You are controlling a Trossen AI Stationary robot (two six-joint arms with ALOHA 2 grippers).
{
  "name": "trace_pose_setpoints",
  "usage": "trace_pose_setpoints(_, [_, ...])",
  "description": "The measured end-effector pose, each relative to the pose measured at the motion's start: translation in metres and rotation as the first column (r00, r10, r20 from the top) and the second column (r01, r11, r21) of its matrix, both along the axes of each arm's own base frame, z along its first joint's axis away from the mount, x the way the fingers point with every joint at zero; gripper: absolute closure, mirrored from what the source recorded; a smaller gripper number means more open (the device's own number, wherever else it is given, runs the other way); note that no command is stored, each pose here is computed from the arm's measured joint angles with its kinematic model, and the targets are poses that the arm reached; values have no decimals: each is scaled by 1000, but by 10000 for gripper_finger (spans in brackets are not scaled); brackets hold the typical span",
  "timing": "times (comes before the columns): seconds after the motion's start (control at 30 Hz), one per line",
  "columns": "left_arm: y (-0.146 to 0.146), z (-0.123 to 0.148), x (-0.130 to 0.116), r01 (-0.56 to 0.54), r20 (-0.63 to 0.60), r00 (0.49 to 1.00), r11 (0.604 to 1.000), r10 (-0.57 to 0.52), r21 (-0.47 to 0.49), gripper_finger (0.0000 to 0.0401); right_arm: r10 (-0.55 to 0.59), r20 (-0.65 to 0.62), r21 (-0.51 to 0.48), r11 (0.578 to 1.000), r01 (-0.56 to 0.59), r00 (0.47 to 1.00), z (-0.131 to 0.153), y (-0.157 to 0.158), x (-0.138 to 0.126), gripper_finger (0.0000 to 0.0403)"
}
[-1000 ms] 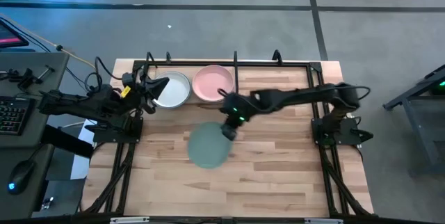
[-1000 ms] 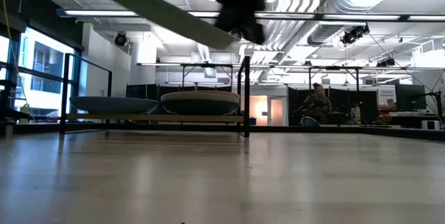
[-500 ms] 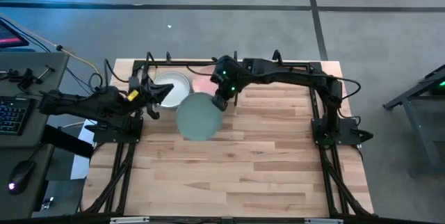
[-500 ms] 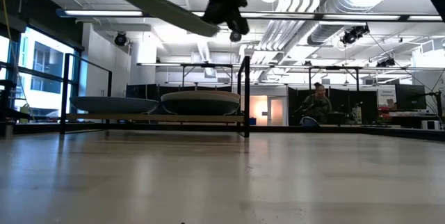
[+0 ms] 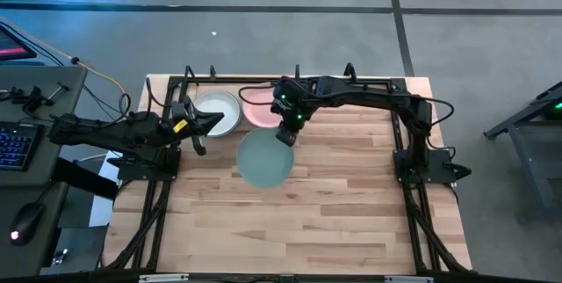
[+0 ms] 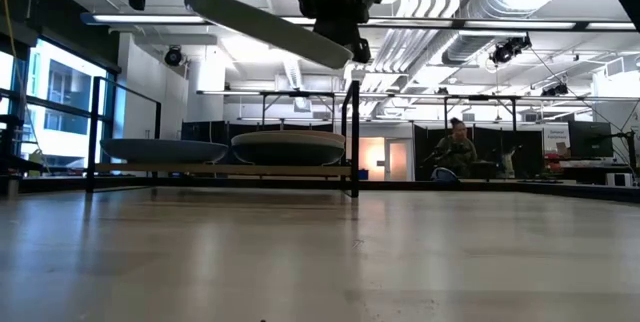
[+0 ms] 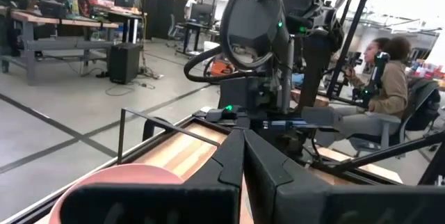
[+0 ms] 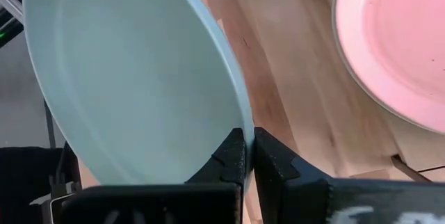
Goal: Place and stack plates onto a shelf
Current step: Stack the light green plate on top of the white plate
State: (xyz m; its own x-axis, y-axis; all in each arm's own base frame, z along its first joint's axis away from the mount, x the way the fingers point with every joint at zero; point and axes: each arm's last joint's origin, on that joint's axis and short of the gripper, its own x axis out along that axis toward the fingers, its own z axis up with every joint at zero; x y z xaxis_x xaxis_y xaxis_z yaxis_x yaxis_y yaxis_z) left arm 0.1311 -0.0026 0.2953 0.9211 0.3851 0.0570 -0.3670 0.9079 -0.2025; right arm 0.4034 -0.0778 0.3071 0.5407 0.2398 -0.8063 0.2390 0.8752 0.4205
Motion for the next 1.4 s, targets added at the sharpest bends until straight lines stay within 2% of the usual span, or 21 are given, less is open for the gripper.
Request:
trace_pose_setpoints(0.3, [0,0,0,-9,6,1000,1000,9,-10,401,-6,4,2,1000,6,1000,0,0,0,403])
trace_pose_setpoints(0.4, [0,1,0,-8,20,1000,1000,9,-28,401,-67,31,28,997,66,997,3,-1,4,403])
trace_pose_setpoints(0.67, [1,16,-7,9,176,984,999,-3,-35,401,-217,209,68,976,208,954,4,-8,30,403])
trace_pose_setpoints(0.87, [1,18,-10,9,191,982,999,-3,-32,401,-281,233,125,958,257,931,-22,-15,53,403])
trace_pose_setpoints(1.0, [1,19,-11,10,195,981,999,-3,-33,401,-329,321,174,942,286,888,-25,-22,66,403])
trace_pose_setpoints(1.1, [1,19,-11,11,199,980,999,-3,-39,401,-412,404,169,911,376,817,-29,-37,76,403])
trace_pose_setpoints(1.2, [1,19,-11,12,210,978,998,1,-57,401,-531,390,203,847,492,752,-51,-65,81,403])
trace_pose_setpoints(1.3, [1,19,-11,12,213,977,998,1,-59,401,-611,370,252,791,558,700,-68,-88,82,403])
trace_pose_setpoints(1.4, [1,20,-11,12,220,976,998,2,-60,401,-637,360,288,771,568,682,-78,-96,85,403])
